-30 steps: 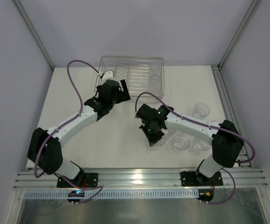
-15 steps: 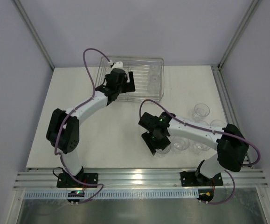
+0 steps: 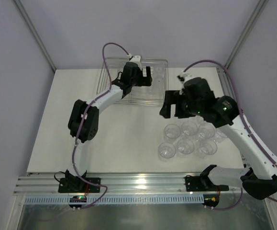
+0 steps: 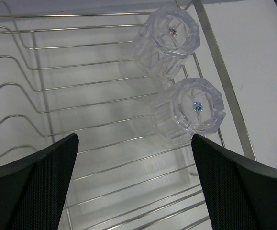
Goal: Unload the cups from the dish rack
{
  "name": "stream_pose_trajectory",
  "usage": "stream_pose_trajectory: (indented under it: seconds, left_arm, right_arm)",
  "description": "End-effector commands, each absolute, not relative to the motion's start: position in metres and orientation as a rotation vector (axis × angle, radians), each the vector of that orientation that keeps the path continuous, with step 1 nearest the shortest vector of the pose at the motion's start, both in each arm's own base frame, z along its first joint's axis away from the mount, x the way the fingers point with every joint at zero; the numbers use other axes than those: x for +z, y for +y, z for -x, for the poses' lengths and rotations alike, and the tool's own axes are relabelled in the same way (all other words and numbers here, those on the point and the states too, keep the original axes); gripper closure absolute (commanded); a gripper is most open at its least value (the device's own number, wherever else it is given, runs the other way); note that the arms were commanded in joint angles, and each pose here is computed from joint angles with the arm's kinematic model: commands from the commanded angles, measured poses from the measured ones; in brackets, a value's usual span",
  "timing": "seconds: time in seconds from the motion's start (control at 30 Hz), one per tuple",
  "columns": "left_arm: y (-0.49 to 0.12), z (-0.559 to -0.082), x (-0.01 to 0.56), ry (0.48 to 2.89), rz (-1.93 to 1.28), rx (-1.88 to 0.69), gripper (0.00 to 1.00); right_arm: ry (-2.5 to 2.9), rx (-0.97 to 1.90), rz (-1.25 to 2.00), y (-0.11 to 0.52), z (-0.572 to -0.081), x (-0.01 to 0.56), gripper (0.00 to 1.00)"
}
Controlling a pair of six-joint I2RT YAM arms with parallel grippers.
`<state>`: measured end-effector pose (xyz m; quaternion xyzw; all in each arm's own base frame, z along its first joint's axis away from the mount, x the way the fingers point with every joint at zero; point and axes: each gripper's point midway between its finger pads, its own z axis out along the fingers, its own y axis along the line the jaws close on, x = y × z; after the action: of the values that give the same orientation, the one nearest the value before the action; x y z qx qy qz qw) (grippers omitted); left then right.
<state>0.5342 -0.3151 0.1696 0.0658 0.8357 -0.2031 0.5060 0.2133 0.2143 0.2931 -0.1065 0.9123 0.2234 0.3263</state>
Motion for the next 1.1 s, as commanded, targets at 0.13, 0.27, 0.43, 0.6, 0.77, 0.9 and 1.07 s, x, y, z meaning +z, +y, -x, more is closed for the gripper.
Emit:
stream_pose_trajectory:
  seconds: [0.13, 0.27, 0.43, 0.6, 0.77, 0.9, 1.07]
  left_arm:
    - [-0.365, -0.555, 0.16, 1.883, -0.291, -0.695, 0.0]
    - [-0.379, -0.564, 0.154, 1.823, -0.331, -0.737, 0.0]
    - [-0.402, -0.57, 0.144, 1.754, -0.425, -0.799, 0.0]
    - [-0.421, -0.575, 0.147, 1.65, -0.463, -0.842, 0.0]
    - [-0.432, -0.582, 0.128, 1.675, -0.455, -0.837, 0.0]
    - [-0.435, -0.58, 0.119, 1.699, -0.462, -0.84, 0.09]
    - [-0.435, -0.571, 0.122, 1.725, -0.488, -0.855, 0.53]
  right_arm:
    - [2.375, 0.394, -0.111, 0.129, -0.253, 0.293, 0.07]
    - [2.393, 0.405, -0.137, 0.124, -0.26, 0.284, 0.06]
    - [2.425, 0.455, -0.145, 0.122, -0.263, 0.277, 0.06]
    - [2.445, 0.447, -0.144, 0.114, -0.266, 0.269, 0.06]
    - [2.468, 0.452, -0.16, 0.105, -0.268, 0.261, 0.07]
    - [2.472, 0.453, -0.155, 0.104, -0.269, 0.258, 0.06]
    - [2.48, 0.468, -0.148, 0.106, -0.269, 0.254, 0.07]
